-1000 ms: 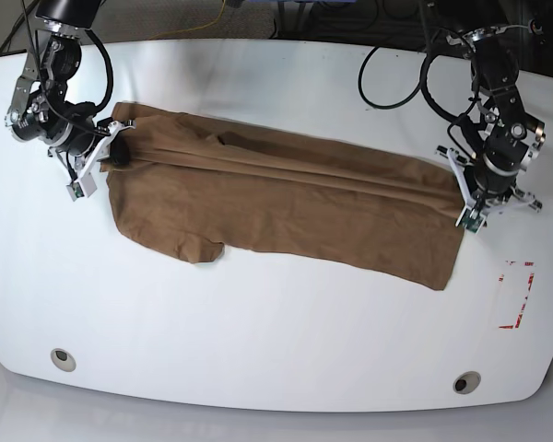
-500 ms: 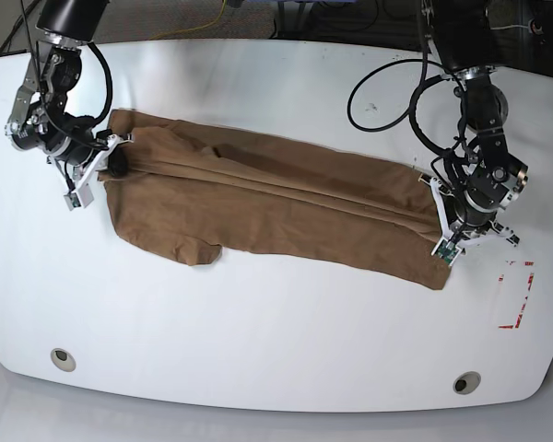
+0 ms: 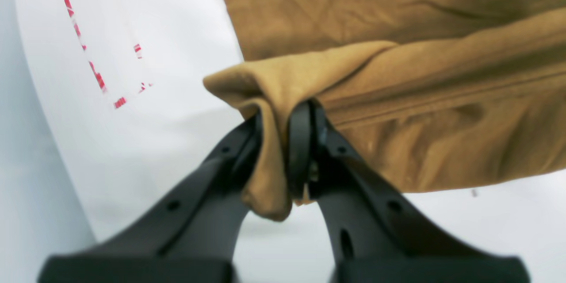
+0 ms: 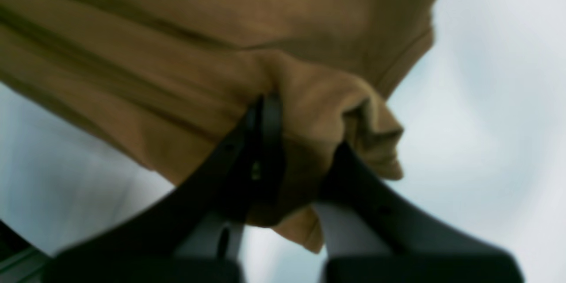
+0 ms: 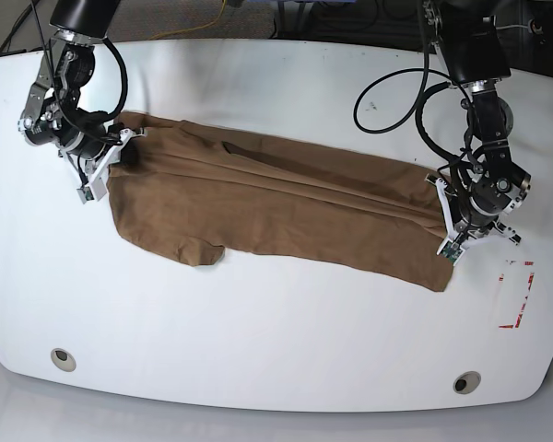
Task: Layout the t-shirt on the table in an organized manner, then fold the t-shirt properly
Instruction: 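Fold the held shirt edge with both grippers over the shirt body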
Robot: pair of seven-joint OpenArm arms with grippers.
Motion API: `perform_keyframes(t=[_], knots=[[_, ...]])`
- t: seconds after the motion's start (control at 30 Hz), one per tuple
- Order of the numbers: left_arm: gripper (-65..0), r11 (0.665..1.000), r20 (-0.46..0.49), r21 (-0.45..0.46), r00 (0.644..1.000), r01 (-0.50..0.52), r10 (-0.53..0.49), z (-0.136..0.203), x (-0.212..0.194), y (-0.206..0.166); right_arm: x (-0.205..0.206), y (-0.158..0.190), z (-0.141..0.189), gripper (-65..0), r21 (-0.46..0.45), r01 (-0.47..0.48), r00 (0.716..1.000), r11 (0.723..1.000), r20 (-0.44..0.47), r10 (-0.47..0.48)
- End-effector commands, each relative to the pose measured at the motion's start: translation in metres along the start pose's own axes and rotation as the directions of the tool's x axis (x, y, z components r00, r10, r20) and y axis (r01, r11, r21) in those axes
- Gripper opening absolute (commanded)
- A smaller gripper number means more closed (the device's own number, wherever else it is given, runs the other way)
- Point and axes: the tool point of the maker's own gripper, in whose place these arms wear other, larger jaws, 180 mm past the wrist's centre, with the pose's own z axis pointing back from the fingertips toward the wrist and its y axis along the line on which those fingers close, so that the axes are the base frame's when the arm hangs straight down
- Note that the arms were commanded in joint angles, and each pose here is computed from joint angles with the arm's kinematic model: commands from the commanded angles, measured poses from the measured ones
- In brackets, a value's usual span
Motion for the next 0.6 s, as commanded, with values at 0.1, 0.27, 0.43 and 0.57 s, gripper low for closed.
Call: perform_keyframes(t=[0.1, 0.27, 0.43, 0.57], knots=[[-62.7, 0.999, -0.046, 0.046, 0.999, 0.027, -0.025, 0.006, -0.019, 0.016, 0.002, -0.005, 0.011, -62.9, -0.032, -0.033, 0.999, 0.999, 0.013, 0.033], [-62.7, 0.999, -0.072, 0.036, 0.997, 0.026, -0.023, 0.006, -0.033, 0.011, -0.003, -0.003, 0.011, -62.9, -0.029, -0.030, 1.000, 0.999, 0.006, 0.030], [-62.7, 0.999, -0.094, 0.041, 0.996, 0.008, -0.004, 0.007, -0.045, 0.014, -0.008, 0.003, 0.007, -63.0, -0.016, -0.016, 1.000, 1.000, 0.002, 0.016], [-62.7, 0.999, -0.099, 0.035, 0.995, 0.011, -0.007, 0.007, -0.047, 0.011, -0.011, 0.004, 0.007, -63.0, -0.012, -0.012, 1.000, 1.000, -0.001, 0.012]])
